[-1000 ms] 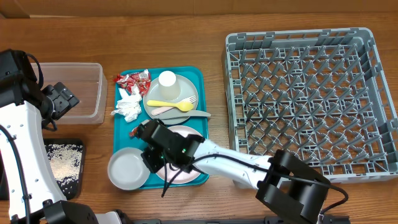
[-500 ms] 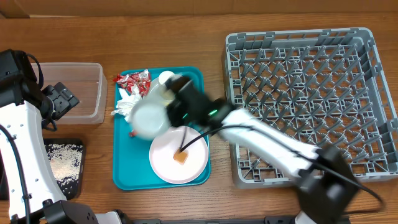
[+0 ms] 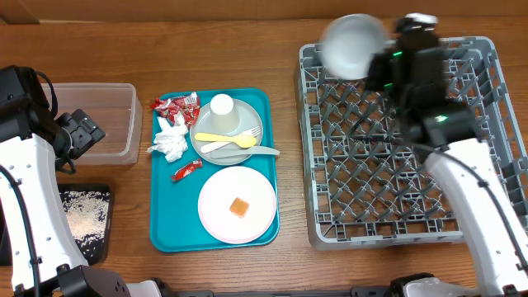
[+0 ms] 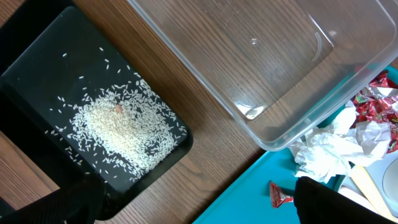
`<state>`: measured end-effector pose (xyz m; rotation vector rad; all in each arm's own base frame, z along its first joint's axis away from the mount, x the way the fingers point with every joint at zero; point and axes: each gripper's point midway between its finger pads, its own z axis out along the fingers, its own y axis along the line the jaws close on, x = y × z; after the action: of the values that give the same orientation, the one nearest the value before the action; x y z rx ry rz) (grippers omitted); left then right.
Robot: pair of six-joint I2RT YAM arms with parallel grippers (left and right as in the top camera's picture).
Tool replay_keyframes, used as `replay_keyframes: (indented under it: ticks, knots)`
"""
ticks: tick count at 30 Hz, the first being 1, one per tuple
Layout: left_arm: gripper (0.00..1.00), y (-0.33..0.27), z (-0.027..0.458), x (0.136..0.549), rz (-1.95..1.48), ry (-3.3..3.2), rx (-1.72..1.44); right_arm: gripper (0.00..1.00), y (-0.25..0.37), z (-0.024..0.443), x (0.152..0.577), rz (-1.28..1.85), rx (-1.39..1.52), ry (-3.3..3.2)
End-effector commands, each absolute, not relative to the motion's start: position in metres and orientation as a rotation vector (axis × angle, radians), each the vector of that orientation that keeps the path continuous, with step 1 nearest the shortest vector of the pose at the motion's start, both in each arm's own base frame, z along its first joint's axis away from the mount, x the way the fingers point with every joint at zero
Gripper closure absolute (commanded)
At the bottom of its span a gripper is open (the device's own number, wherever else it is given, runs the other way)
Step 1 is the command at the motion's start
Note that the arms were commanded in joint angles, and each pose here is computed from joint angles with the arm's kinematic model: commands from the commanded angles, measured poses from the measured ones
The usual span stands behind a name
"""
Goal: Sort waste into correct bins and load items into the dishwasher rack
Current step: 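Lift the bowl with the right gripper and carry it over the rack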
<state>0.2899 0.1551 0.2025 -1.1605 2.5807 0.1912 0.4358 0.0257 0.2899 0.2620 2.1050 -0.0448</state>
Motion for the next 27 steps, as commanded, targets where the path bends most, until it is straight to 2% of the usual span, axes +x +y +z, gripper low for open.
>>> replay_keyframes:
  ticks: [1, 6, 14, 23, 27]
  knots:
    - [0.00, 0.156, 0.207, 0.295, 0.182, 2.554, -1.171, 0.96, -0.033, 0.304, 0.438, -0.311, 0.351, 2.039]
    - [0.00, 0.156, 0.208, 0.296, 0.182, 2.553, -1.170, 0.96, -0.093, 0.294, 0.444, -0.644, 0.397, 2.018]
    - [0.00, 0.156, 0.208, 0.296, 0.182, 2.551, -1.170, 0.96, -0.130, 0.294, 0.459, -1.151, 0.260, 1.975]
    - [0.00, 0.156, 0.208, 0.296, 0.182, 2.551, -1.170, 0.96, -0.126, 0.267, 0.468, -1.203, 0.180, 2.025]
    - [0.00, 0.156, 0.208, 0.297, 0.182, 2.548, -1.168, 0.96, -0.115, 0.240, 0.464, -1.215, 0.124, 2.073]
